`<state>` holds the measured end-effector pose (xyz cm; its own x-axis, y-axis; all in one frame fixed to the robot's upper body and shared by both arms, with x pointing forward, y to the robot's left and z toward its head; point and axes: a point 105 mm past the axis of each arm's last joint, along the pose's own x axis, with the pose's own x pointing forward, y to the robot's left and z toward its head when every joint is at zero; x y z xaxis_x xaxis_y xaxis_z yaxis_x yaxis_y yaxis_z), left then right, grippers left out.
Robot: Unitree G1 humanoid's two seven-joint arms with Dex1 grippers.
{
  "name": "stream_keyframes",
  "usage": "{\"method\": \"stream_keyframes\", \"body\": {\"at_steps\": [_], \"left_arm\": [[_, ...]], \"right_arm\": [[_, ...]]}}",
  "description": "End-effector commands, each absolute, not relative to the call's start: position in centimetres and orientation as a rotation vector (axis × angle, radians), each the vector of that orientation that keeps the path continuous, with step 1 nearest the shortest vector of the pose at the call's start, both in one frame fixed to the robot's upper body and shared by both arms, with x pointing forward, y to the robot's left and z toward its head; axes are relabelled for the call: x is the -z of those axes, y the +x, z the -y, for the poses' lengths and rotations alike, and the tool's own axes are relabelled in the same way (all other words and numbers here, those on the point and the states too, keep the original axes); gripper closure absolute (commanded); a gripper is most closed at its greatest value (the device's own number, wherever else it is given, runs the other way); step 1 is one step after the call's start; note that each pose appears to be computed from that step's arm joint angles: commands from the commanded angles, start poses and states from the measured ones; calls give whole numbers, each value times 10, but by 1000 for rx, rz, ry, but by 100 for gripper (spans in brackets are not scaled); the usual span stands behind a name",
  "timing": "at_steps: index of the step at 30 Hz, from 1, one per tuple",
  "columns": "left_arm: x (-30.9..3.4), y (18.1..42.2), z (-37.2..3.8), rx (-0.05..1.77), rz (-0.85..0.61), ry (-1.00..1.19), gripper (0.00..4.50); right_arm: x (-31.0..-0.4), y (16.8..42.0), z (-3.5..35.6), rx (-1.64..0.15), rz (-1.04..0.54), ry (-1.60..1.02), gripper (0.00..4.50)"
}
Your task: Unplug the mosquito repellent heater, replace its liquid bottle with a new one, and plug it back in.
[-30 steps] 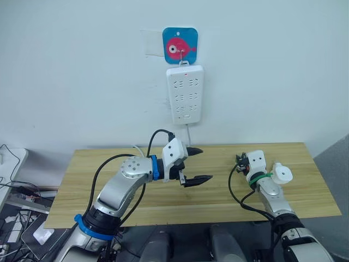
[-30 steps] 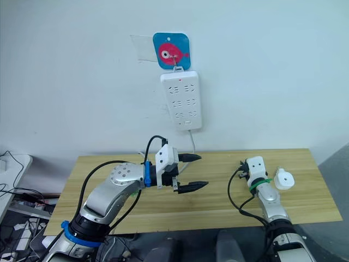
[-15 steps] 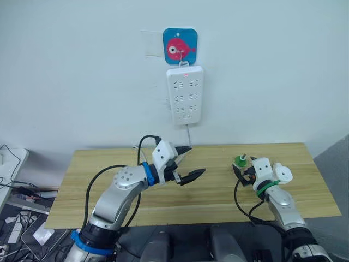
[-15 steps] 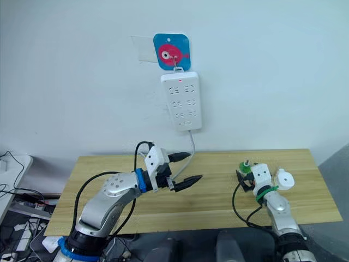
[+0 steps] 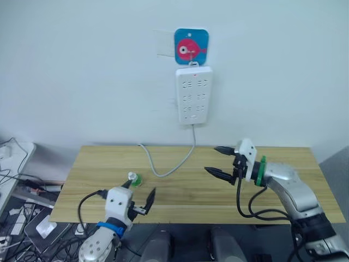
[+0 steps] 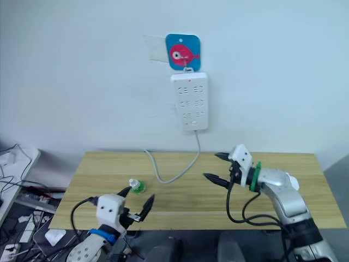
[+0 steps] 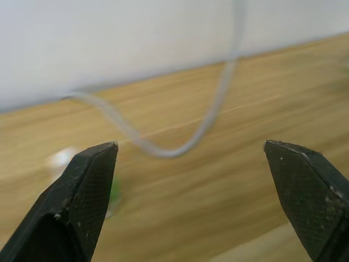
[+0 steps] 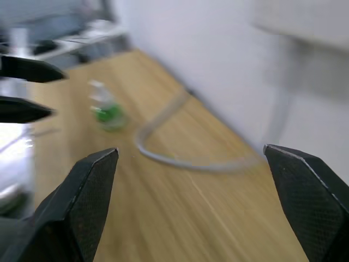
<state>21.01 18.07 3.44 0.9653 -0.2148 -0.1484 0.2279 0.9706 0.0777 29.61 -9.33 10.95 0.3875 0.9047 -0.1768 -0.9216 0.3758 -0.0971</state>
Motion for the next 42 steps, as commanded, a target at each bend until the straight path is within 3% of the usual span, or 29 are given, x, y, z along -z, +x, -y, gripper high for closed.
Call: {"method": "stream_keyframes", "body": {"at_steps": [1, 8, 20, 27, 32, 35, 40, 42], "left_arm": [[-21, 199, -200, 65, -118, 74, 0], [3, 210, -208, -13, -84, 56, 0], [36, 255, -207, -10, -61, 27, 0], [34, 285, -208, -4, -36, 19, 0], [31, 291, -211, -2, -19, 25, 0], [32, 289, -214, -6, -20, 35, 63], [33, 284, -217, -6, -17, 50, 217], [26, 284, -215, 18, 4, 74, 230]], "right_arm": [[-121, 283, 68, -1408, -93, -239, 5], [-136, 274, 46, -1607, -102, -231, 5], [-145, 255, 53, -1589, -165, -237, 5], [-116, 240, 54, -1553, -198, -234, 5], [-90, 241, 54, -1525, -199, -230, 5], [-83, 243, 57, -1511, -192, -229, 0], [-95, 248, 57, -1488, -146, -212, 0], [-105, 247, 53, -1481, -109, -185, 0]]}}
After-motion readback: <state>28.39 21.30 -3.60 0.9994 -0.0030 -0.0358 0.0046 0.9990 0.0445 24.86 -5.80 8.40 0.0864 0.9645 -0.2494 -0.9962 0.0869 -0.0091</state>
